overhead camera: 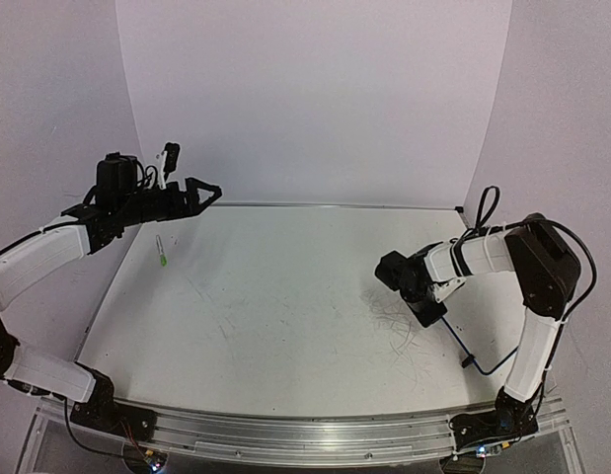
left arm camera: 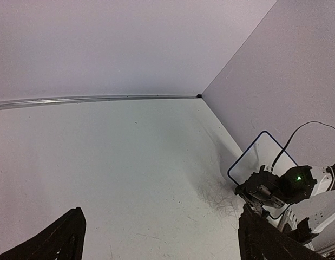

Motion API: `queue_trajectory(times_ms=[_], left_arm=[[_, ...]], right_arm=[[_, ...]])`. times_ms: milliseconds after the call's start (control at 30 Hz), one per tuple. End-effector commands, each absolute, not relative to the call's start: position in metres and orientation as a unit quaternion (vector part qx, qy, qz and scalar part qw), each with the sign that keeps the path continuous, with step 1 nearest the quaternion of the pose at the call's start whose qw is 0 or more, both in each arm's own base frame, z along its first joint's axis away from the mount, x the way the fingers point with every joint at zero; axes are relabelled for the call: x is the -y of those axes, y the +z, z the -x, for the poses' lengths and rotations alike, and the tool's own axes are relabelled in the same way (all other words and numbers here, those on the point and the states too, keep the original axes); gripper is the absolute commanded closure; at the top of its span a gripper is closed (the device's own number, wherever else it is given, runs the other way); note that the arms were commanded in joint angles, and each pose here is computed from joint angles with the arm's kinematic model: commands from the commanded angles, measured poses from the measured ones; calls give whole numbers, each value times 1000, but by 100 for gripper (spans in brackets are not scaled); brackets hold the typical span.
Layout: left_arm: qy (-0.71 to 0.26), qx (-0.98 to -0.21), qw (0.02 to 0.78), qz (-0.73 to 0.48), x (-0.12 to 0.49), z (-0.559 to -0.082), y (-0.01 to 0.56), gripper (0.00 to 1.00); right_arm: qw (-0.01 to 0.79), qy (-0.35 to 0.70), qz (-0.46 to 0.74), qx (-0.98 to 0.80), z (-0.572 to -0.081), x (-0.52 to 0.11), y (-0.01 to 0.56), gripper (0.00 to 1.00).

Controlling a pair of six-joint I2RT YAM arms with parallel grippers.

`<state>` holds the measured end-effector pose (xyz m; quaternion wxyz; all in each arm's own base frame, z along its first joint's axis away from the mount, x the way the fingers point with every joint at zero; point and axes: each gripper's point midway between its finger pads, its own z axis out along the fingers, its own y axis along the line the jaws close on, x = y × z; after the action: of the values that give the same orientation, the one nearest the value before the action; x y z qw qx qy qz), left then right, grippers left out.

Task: Write a sentence on the whiteboard
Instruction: Move the whiteboard to the center of the board.

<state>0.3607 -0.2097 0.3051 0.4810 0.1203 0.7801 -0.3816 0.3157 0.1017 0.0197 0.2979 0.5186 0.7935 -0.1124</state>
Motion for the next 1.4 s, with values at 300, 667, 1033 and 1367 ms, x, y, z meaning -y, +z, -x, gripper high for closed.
queue_trajectory(times_ms=[300,667,1033,1367], left_arm=[[-390,-782,474,-109,215,-371,297,1],[-414,-798,432,-76,221,-369,259,1],[-410,-810,418,-34,220,-359,236,1],[-400,-815,418,-4,218,-353,228,1]], right_arm=[[355,-107,-377,-849,-326,-148,34,97],[410,-21,-118,-904,-325,-273,43,100],[386,146,159,-897,-291,-382,38,100],[389,209,259,-859,-261,-421,48,100]])
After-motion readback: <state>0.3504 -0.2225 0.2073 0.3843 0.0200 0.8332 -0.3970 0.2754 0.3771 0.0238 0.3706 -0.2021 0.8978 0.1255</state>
